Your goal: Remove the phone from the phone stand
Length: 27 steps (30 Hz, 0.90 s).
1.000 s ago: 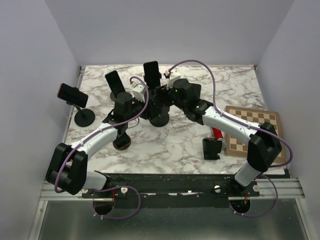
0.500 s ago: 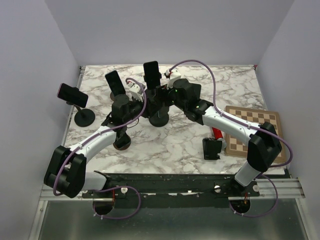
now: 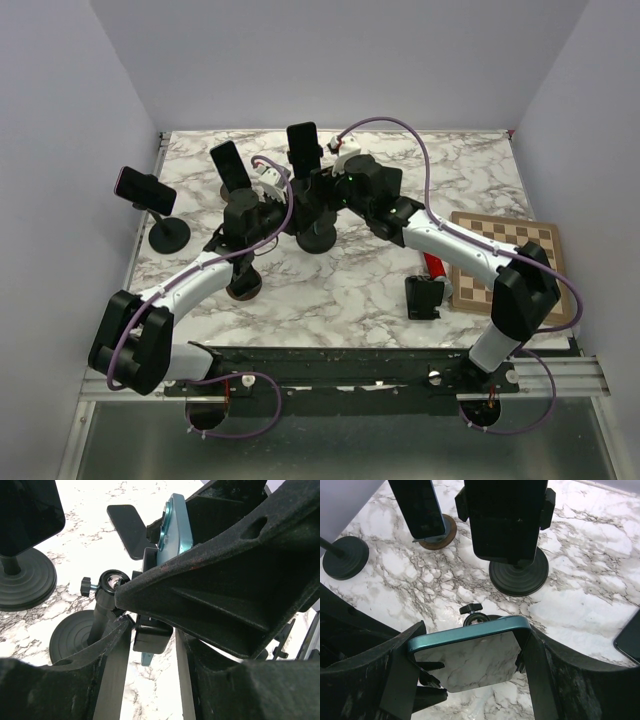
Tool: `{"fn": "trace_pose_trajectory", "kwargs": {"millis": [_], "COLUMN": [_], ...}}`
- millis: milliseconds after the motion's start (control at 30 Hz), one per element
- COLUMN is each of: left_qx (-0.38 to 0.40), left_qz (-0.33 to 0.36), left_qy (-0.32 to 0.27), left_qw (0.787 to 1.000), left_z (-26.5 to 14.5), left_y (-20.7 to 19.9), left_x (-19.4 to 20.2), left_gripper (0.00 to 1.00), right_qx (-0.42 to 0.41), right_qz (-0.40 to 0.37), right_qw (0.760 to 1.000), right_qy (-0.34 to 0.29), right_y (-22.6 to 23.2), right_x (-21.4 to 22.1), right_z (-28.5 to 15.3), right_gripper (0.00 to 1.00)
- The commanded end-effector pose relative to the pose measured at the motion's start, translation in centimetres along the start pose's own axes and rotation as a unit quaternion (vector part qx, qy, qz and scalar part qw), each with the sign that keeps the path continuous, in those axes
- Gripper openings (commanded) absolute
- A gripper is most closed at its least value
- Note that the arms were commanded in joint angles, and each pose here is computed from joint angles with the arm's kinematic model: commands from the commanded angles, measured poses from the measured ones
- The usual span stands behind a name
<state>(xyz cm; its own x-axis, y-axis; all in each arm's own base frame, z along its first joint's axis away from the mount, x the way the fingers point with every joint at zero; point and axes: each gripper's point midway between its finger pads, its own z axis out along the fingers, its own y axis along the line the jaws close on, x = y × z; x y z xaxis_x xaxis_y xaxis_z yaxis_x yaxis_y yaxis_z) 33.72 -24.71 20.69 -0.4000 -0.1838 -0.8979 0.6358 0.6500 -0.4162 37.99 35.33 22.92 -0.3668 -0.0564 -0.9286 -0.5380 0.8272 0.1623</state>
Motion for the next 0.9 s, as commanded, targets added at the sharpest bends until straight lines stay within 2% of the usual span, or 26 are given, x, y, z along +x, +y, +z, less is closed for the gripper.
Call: {"fn": "trace_pose_trajectory", "kwargs": {"millis": [0, 133, 200, 267, 433, 500, 600, 700, 867], "left_qx": [0.004, 0.003, 0.004, 0.007, 0.004, 0.003, 0.009, 0.035, 0.061], "left_qz": [0.001, 0.0, 0.004, 0.008, 0.002, 0.001, 0.012, 0.016, 0.013], "left_qy": [-0.001, 0.0, -0.004, -0.001, 0.017, 0.031, 0.051, 0.088, 0.094], "left_qw": [1.0, 1.0, 1.0, 1.0, 1.0, 1.0, 0.999, 0.995, 0.994], "left_z": [0.2, 0.2, 0.3, 0.5, 0.7, 0.3, -0.5, -0.6, -1.0], "left_y": [0.0, 0.1, 0.0, 0.0, 0.3, 0.3, 0.0, -0.6, -1.1], "left_x": [0.2, 0.3, 0.1, 0.0, 0.8, 1.4, 2.5, 3.6, 3.9], "left_gripper": [0.49, 0.51, 0.47, 0.39, 0.08, 0.0, 0.0, 0.0, 0.0], "right_qx": [-0.027, -0.03, -0.031, -0.031, -0.013, 0.014, 0.053, 0.043, -0.015], "right_qz": [0.032, 0.031, 0.031, 0.029, 0.022, 0.001, -0.048, -0.078, -0.081], "right_qw": [0.999, 0.999, 0.999, 0.999, 0.999, 1.0, 0.997, 0.996, 0.996], "right_qy": [0.018, 0.019, 0.019, 0.021, 0.023, 0.017, -0.01, -0.027, -0.03], "right_y": [1.8, 1.9, 1.9, 1.9, 1.1, -0.1, -2.4, -3.6, -5.0], "right_x": [0.4, 0.4, 0.4, 0.5, 1.0, 1.1, 0.9, 0.6, 1.0], "right_z": [0.5, 0.5, 0.5, 0.6, 0.9, 0.7, 0.4, 0.1, 0.1], "right_gripper": [0.01, 0.01, 0.01, 0.01, 0.01, 0.01, 0.01, 0.01, 0.01]}}
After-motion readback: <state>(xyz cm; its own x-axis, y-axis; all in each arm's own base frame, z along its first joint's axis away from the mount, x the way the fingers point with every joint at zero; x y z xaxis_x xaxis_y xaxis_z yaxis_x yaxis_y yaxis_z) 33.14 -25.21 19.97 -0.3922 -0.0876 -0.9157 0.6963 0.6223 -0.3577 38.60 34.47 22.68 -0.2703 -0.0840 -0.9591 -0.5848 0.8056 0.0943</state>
